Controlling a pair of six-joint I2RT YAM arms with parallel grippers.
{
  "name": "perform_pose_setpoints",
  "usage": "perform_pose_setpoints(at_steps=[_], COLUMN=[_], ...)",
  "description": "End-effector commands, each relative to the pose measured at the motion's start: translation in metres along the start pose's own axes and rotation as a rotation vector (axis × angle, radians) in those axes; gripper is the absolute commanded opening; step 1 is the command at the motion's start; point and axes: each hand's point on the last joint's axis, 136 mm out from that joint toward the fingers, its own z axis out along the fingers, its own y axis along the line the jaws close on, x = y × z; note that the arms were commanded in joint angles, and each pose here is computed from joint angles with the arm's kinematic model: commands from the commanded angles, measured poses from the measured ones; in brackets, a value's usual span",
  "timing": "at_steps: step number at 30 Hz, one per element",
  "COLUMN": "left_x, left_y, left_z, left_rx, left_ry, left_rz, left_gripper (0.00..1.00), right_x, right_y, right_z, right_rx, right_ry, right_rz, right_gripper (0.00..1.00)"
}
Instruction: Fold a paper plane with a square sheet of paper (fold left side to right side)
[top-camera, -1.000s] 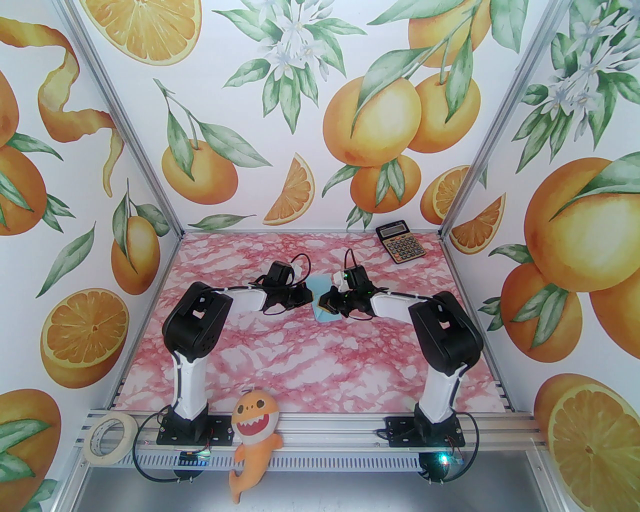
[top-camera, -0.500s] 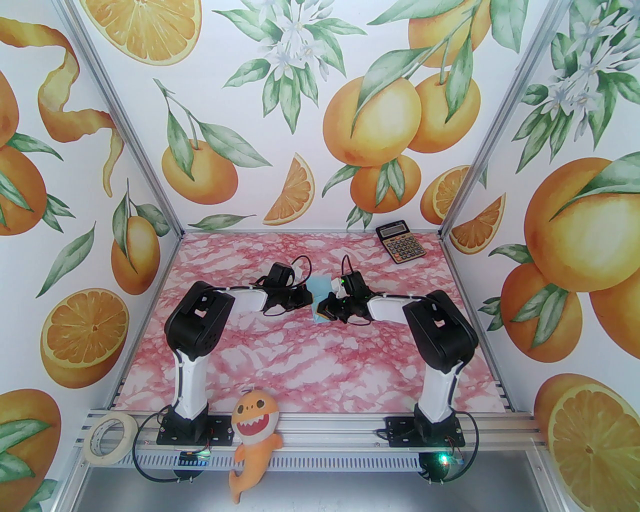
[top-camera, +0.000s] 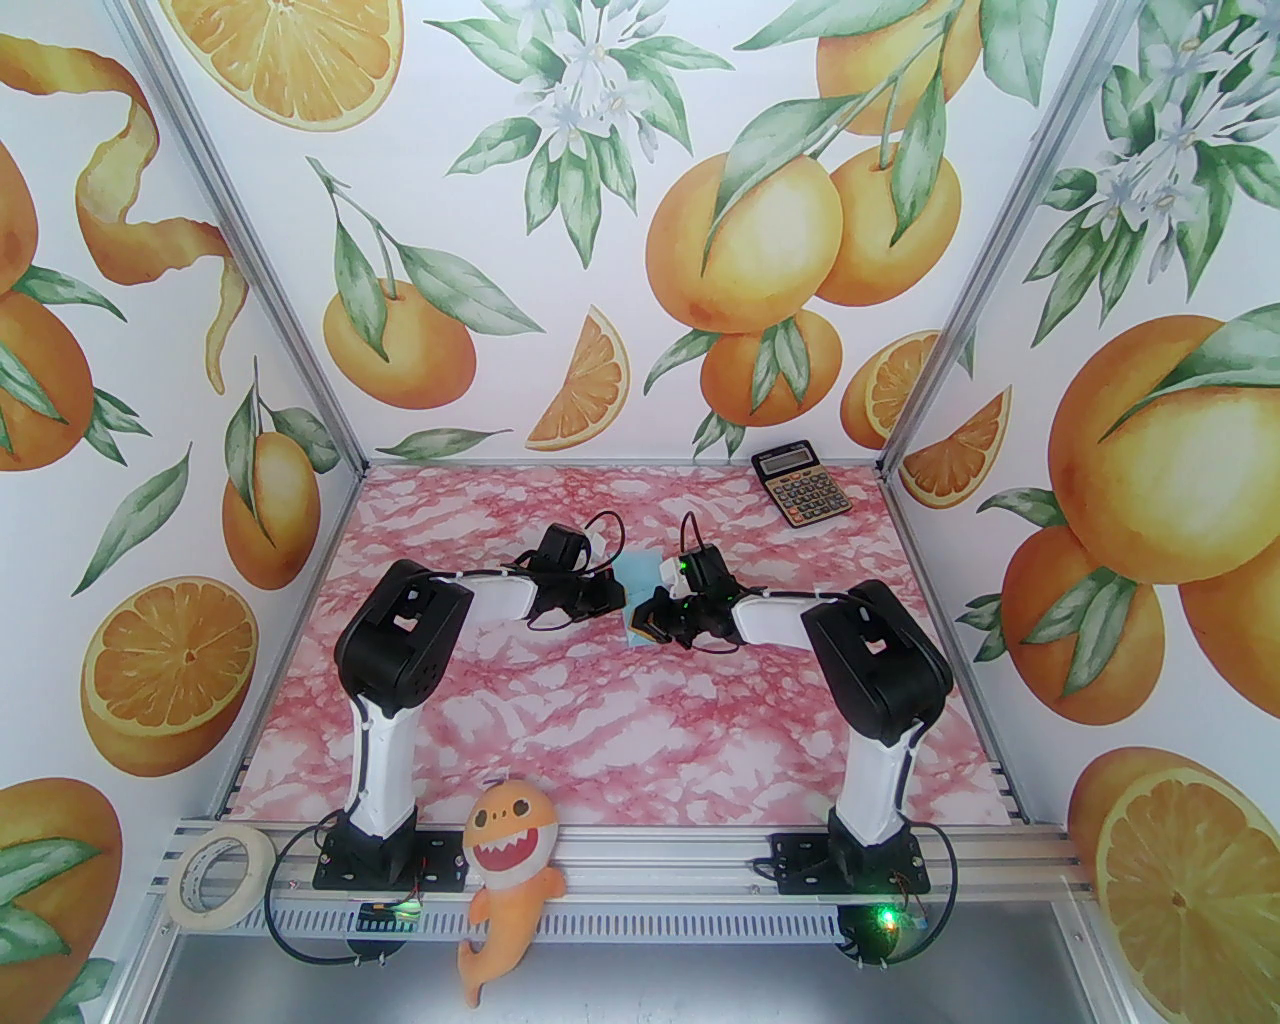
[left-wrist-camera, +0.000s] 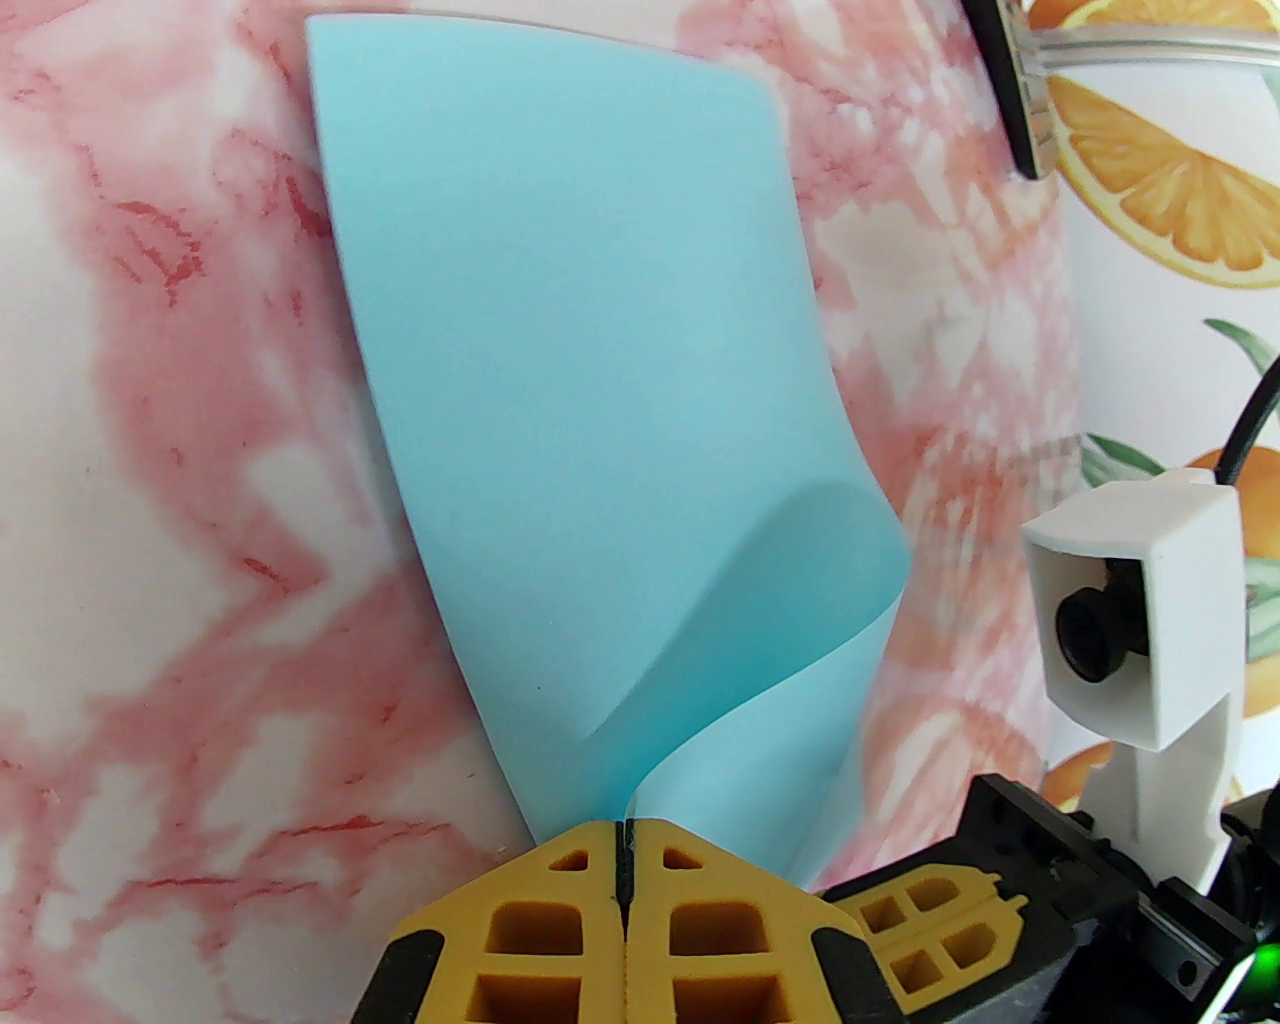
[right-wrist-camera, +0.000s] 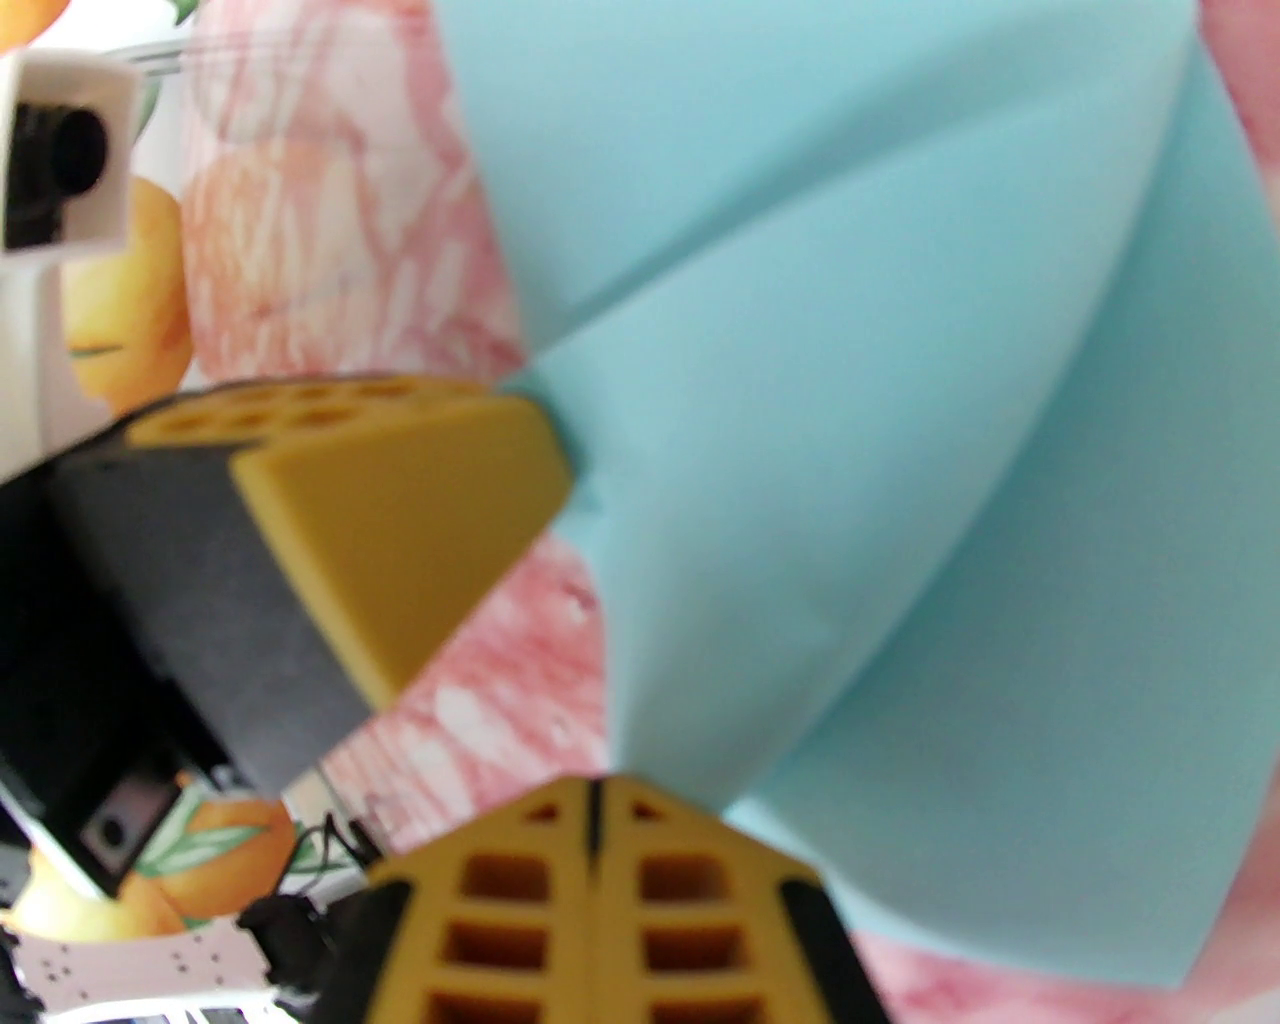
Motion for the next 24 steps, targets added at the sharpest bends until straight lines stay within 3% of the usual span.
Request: perform_pose_setpoints(at_steps=[1,24], left_x=[-0.0111,-0.007], left_y=[-0.0035,-0.0003], left_z=[0.0004,0.0044], left_rx=[0.013,0.014], left_ry=[-0.012,0.002], left_rz=[0.018,0.011], left_gripper=[0.0,0.0], right_x=[0.0067,0.0114], right_y=[-0.0074,-0.0156], right_z=[0.0079,0.0107], right_rx=[0.001,0.021], right_ry=[0.023,0.037], right_rz=[0.01,0.016], right_gripper=[0.0,0.01])
